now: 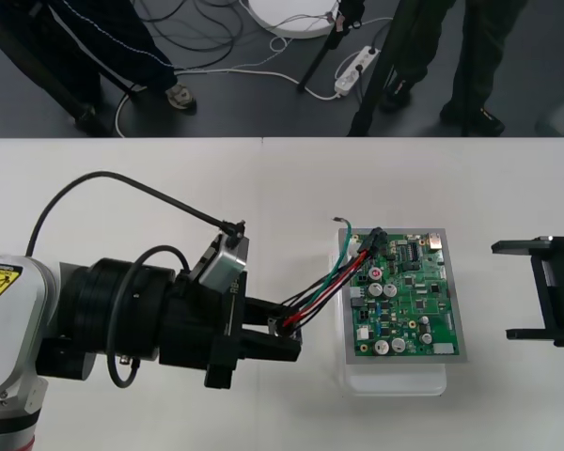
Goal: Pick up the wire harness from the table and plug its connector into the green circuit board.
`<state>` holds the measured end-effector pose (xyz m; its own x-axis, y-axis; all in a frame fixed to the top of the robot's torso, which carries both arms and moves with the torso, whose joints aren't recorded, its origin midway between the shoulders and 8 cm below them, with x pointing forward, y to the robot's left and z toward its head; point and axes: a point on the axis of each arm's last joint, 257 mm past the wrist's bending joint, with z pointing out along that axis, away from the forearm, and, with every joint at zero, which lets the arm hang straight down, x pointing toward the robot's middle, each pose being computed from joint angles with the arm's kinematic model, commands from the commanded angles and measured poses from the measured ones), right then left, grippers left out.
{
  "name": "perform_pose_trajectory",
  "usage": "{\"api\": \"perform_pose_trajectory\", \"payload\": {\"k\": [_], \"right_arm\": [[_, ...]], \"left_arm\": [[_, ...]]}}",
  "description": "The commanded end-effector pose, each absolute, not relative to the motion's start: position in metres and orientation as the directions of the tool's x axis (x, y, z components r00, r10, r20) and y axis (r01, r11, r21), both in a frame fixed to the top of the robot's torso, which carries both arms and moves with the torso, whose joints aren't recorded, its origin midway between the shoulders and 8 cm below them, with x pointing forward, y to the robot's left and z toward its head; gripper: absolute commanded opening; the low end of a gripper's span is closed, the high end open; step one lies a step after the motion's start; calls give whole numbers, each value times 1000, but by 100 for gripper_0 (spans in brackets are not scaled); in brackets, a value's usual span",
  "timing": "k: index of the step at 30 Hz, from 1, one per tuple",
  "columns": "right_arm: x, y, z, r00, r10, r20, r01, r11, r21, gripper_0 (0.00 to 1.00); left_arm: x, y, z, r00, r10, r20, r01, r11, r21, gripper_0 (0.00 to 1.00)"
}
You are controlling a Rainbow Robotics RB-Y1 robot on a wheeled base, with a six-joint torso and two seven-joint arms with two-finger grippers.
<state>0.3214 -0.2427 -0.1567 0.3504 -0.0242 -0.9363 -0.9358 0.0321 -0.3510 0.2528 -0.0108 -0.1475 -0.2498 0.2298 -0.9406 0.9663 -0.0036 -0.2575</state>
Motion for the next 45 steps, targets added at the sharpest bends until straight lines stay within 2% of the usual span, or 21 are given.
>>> {"api": "perform_pose_trajectory", "payload": {"k": [1, 10, 25, 31, 38, 45], "right_arm": [[334, -239, -140, 358, -16, -934, -933, 35, -358, 100], [338, -230, -124, 366, 12, -931, -930, 36, -365, 100], [354, -247, -107, 380, -3, -925, -922, 78, -379, 100], [356, -250, -96, 382, 11, -924, -921, 79, -380, 100], [366, -252, -73, 303, 41, -952, -950, 98, -298, 100], [351, -224, -54, 248, 111, -963, -969, 12, -248, 100]], "left_arm": [[220, -23, -144, -326, 218, -920, 936, -62, -346, 0], [196, -36, -146, -382, 229, -895, 901, -121, -416, 0], [183, -44, -109, -585, 242, -774, 756, -184, -628, 0], [180, -45, -96, -590, 239, -771, 741, -219, -635, 0], [172, -44, -87, -590, 230, -774, 728, -263, -633, 0], [169, -41, -87, -594, 235, -769, 720, -270, -639, 0]]}}
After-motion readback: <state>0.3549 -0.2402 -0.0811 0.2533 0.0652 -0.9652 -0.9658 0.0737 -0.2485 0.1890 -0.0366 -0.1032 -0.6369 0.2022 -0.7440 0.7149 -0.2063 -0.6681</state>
